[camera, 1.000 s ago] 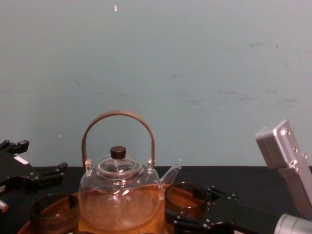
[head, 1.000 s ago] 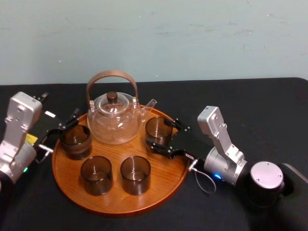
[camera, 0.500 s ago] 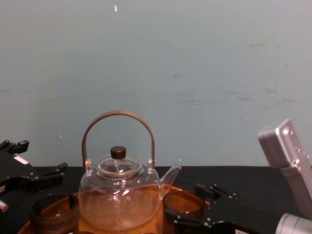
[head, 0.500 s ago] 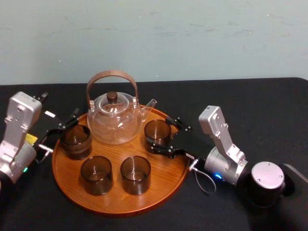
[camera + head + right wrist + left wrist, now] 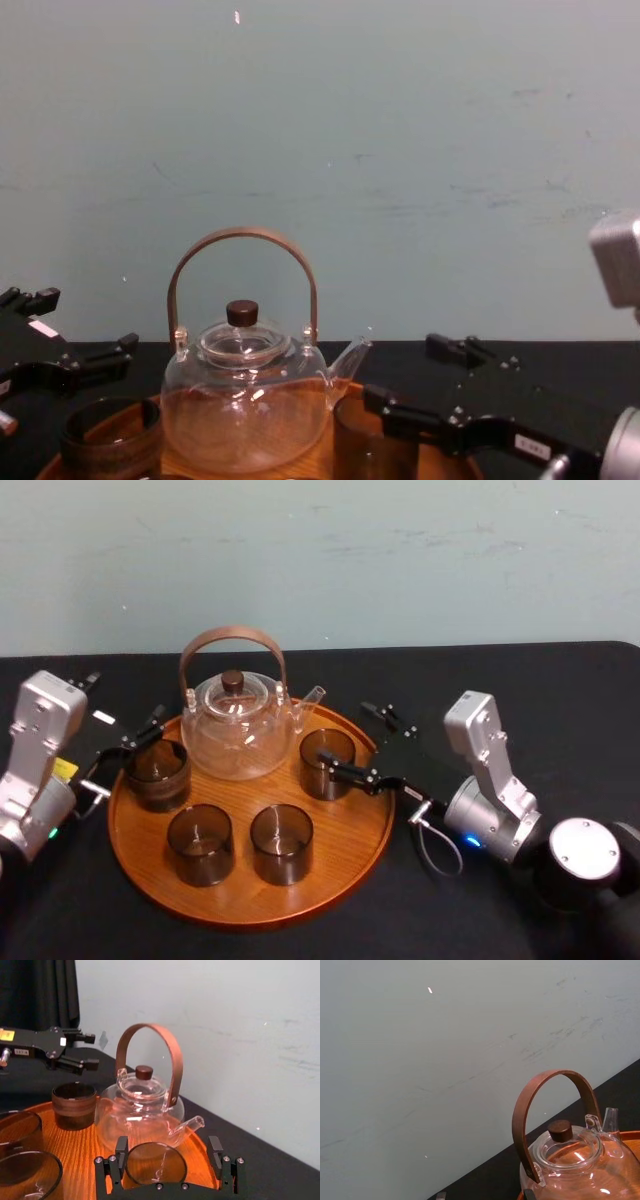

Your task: Pick up the glass from the table and place it on the tray.

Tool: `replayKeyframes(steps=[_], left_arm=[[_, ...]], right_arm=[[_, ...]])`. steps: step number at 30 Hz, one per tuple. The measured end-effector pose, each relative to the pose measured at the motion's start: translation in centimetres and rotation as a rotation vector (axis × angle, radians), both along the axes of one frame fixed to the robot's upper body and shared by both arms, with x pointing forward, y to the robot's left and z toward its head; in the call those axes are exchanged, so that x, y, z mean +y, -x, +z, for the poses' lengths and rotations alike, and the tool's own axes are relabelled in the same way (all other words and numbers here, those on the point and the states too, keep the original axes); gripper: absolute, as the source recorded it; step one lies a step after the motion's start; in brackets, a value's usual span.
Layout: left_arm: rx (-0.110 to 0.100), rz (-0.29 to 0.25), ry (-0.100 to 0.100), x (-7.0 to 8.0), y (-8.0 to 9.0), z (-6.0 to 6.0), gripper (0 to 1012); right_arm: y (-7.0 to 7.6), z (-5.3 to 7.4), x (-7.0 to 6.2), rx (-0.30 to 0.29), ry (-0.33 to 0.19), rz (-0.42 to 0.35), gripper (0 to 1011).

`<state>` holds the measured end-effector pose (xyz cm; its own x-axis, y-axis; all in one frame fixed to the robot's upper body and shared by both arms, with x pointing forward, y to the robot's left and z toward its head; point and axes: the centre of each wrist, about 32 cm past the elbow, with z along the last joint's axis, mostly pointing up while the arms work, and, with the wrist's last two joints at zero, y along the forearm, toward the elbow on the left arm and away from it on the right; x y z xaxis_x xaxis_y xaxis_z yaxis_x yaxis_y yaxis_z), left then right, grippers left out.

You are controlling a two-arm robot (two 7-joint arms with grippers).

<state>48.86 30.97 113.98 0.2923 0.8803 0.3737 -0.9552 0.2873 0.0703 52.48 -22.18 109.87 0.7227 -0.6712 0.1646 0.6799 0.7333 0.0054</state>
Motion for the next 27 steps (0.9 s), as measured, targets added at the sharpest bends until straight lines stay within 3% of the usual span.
replayKeyframes(steps=[11,20,27], left_arm=[[0.000,0.000,0.000,0.0,0.0,0.0,1001],[0.000,0.000,0.000,0.0,0.0,0.0,1001],[0.000,0.000,0.000,0.0,0.0,0.0,1001]], right_arm=[[2.3,0.9,-1.6,-0.063,-0.006,-0.094,1003],[4.0,0.6,-3.7,-0.063,-0.003,-0.219,1003],[4.8,0.3,-4.5,-0.057,-0.007,-0.265,1003]])
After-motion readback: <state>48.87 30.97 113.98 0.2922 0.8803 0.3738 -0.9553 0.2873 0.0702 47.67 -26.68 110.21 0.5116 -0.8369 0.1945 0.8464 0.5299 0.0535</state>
